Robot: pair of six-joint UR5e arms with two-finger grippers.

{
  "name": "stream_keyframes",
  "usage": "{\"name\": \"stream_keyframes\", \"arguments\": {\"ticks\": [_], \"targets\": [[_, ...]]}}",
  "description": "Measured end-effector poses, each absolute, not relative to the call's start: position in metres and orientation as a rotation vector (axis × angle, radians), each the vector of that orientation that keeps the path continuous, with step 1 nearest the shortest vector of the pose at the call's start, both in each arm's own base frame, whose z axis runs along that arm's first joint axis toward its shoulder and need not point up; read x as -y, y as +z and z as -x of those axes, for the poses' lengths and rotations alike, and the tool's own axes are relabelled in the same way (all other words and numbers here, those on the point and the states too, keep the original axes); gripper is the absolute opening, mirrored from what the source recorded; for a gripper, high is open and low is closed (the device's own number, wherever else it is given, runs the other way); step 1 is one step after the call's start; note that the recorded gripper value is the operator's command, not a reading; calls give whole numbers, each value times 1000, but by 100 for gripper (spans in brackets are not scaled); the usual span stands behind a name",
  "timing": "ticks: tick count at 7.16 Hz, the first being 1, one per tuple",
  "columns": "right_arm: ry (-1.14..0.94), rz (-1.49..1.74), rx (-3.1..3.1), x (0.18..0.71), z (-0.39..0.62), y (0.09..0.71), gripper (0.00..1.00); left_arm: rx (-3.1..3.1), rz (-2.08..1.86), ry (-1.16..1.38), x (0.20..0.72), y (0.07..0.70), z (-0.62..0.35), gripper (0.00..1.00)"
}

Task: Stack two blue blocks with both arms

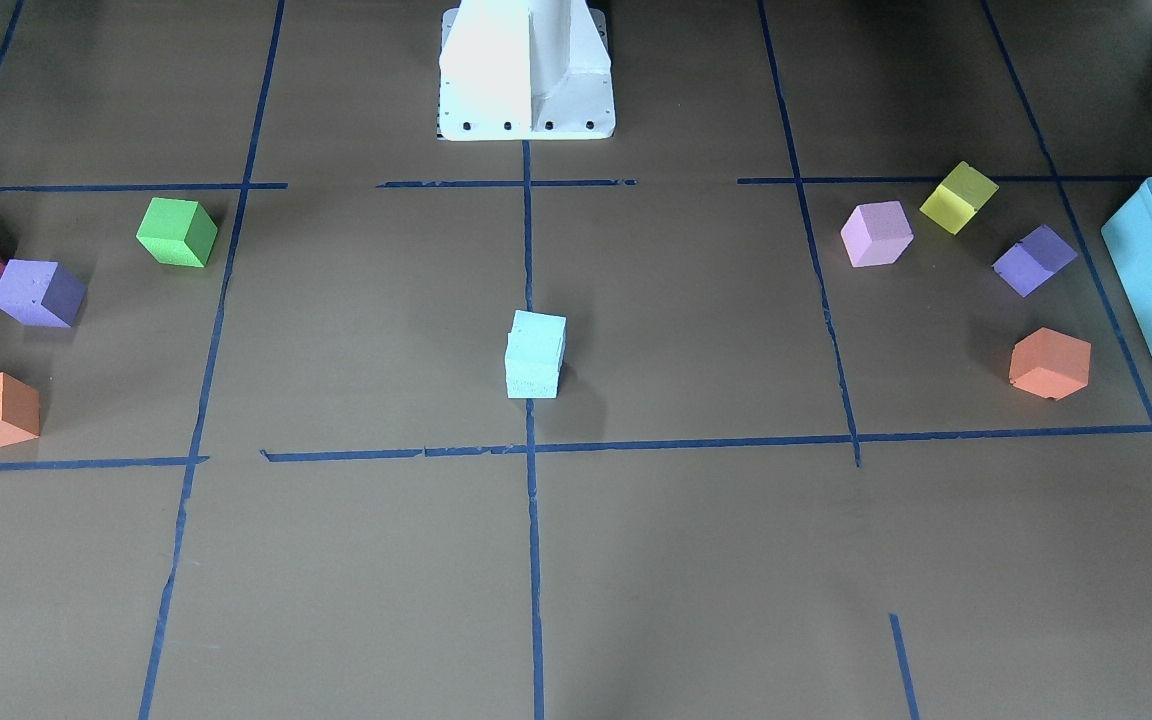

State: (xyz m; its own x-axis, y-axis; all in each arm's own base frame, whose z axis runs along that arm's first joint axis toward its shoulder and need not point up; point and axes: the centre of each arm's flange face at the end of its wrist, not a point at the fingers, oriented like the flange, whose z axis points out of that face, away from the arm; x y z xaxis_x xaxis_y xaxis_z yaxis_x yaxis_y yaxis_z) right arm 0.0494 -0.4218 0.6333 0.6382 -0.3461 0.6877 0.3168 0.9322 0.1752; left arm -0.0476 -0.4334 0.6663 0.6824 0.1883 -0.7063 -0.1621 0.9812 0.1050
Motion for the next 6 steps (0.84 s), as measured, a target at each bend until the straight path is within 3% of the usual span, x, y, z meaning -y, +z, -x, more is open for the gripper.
{"name": "stream_keyframes", "arguments": {"ticks": [6], "targets": [[-378,-39,793,422,-49,634,100,-795,-44,200,434,662,48,100]]}}
